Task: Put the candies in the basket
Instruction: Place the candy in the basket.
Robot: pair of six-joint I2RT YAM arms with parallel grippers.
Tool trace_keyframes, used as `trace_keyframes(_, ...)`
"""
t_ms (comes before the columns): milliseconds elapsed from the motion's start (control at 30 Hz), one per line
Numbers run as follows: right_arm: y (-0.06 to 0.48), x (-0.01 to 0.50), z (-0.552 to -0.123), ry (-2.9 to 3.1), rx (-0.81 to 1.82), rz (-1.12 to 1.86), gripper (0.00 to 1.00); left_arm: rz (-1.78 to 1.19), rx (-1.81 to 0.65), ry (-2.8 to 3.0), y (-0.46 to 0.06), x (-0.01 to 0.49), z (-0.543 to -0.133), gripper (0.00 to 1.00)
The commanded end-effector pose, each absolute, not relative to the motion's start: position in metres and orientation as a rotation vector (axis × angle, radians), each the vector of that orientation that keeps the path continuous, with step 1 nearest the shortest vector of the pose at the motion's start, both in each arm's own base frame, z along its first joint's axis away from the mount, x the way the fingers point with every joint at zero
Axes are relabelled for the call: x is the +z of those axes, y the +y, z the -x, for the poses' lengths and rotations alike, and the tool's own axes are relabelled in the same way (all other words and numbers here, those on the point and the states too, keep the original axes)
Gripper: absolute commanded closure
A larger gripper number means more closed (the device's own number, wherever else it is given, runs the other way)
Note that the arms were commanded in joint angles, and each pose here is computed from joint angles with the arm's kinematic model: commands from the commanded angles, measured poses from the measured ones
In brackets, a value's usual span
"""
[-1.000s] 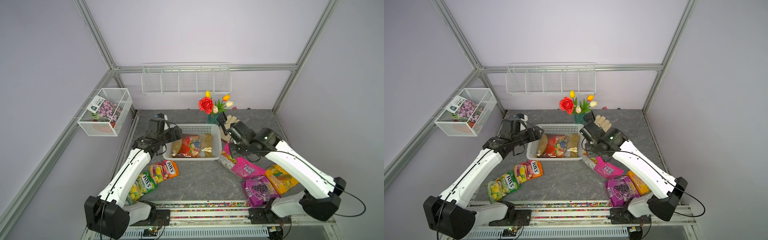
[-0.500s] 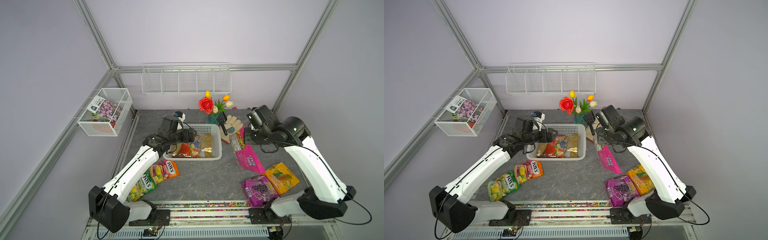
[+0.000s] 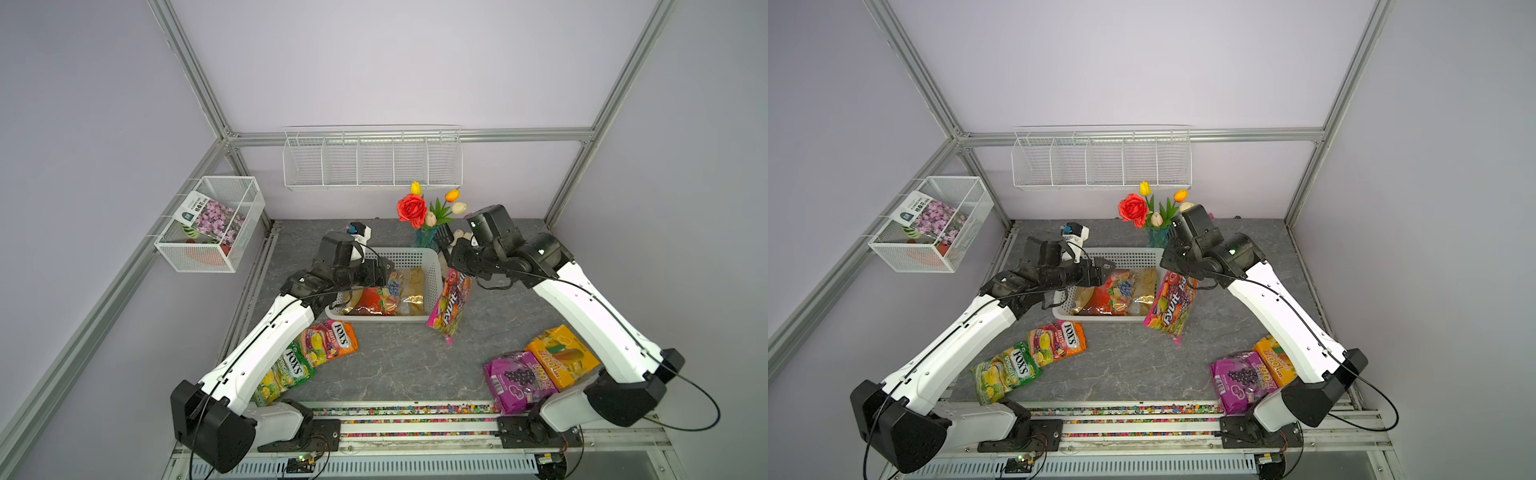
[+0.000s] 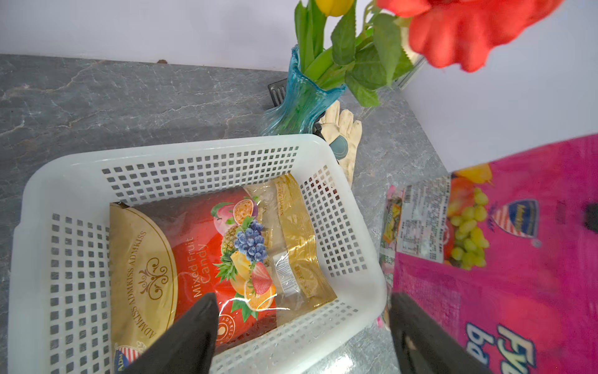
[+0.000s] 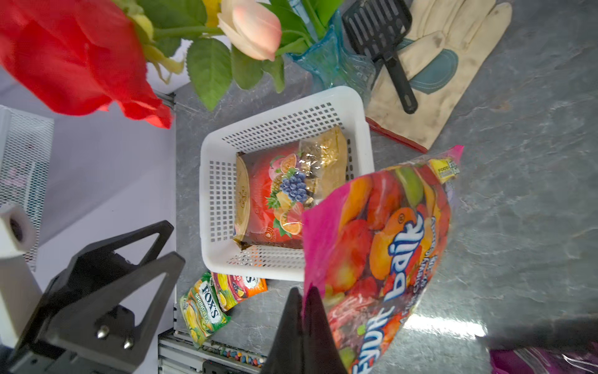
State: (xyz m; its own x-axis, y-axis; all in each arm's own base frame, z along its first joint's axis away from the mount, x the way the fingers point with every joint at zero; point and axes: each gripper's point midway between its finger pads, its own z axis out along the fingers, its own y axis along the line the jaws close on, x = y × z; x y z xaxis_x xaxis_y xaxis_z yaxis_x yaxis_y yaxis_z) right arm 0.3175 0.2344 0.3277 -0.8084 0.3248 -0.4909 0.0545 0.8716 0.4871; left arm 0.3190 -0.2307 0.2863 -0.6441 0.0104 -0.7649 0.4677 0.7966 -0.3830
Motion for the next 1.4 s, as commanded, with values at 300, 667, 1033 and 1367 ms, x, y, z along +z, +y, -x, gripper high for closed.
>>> trace_keyframes(300,0.265,0.389,-0.350,2.212,0.789,-0.345,1.00,-0.769,-1.130,1.889,-0.304,0.352,-0.231,0.00)
trace_keyframes(667,0.269,0.390,-0.351,2.201,0.812,-0.379,1.00,-0.667,-1.187,2.002,-0.339,0.325,-0.248,0.01)
trace_keyframes(1033,0.275,0.395,-0.351,2.183,0.841,-0.378,1.00,-0.561,-1.206,2.019,-0.357,0.319,-0.275,0.30)
trace_keyframes(1367,0.274,0.389,-0.349,2.195,0.833,-0.377,1.00,-0.605,-1.258,2.031,-0.380,0.314,-0.276,0.88)
